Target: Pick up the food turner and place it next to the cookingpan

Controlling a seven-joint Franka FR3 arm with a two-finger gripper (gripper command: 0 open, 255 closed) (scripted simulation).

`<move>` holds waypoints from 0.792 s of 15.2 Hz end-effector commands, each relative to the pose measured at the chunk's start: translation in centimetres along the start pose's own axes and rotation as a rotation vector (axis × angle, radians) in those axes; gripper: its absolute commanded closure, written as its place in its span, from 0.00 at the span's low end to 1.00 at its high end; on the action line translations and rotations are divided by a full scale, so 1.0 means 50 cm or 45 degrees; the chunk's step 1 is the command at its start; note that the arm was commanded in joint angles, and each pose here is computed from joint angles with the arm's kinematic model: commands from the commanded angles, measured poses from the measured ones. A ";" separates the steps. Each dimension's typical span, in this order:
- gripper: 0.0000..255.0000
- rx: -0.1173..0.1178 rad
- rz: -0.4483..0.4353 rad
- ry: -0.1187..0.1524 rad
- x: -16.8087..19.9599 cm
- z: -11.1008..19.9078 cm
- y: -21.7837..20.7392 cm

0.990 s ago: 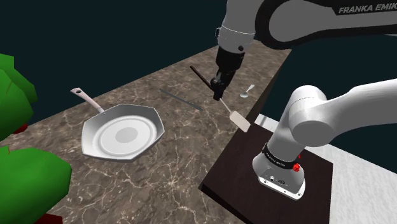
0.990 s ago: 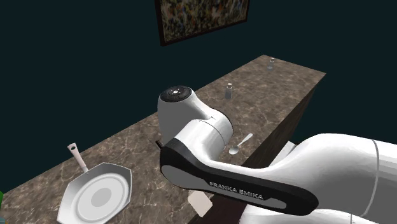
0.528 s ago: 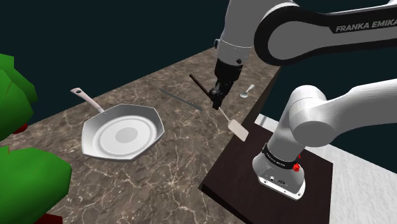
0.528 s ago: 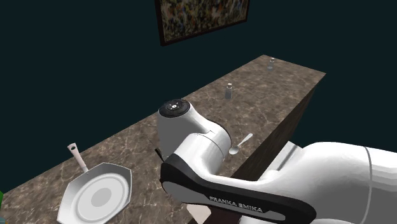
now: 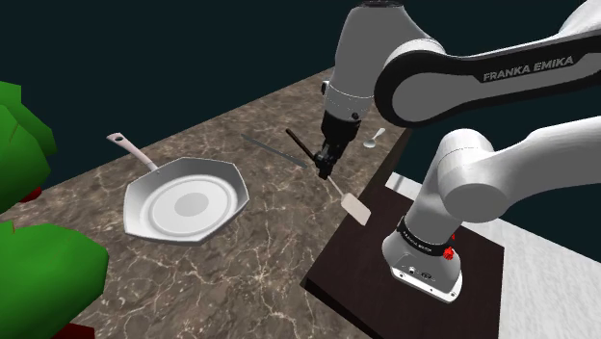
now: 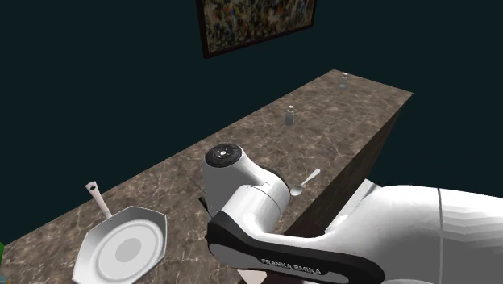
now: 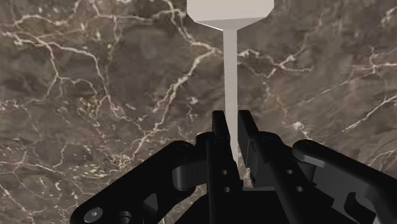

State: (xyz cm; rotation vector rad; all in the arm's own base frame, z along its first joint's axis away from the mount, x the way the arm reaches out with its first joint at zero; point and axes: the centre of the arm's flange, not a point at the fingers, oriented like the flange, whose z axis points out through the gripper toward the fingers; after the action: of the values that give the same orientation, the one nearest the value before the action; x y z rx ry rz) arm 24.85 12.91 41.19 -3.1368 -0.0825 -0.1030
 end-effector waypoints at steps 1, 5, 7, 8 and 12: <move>1.00 0.000 0.000 0.001 -0.003 0.020 -0.001; 1.00 0.000 0.000 0.001 -0.005 0.062 -0.001; 1.00 0.000 0.000 0.001 -0.007 0.083 -0.001; 1.00 0.000 0.000 0.001 -0.007 0.094 -0.001; 1.00 0.000 0.000 0.001 -0.009 0.122 -0.001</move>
State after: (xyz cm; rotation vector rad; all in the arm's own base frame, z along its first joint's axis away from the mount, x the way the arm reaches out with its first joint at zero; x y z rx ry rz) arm 24.81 13.03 35.20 -3.1368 -0.0825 -0.1029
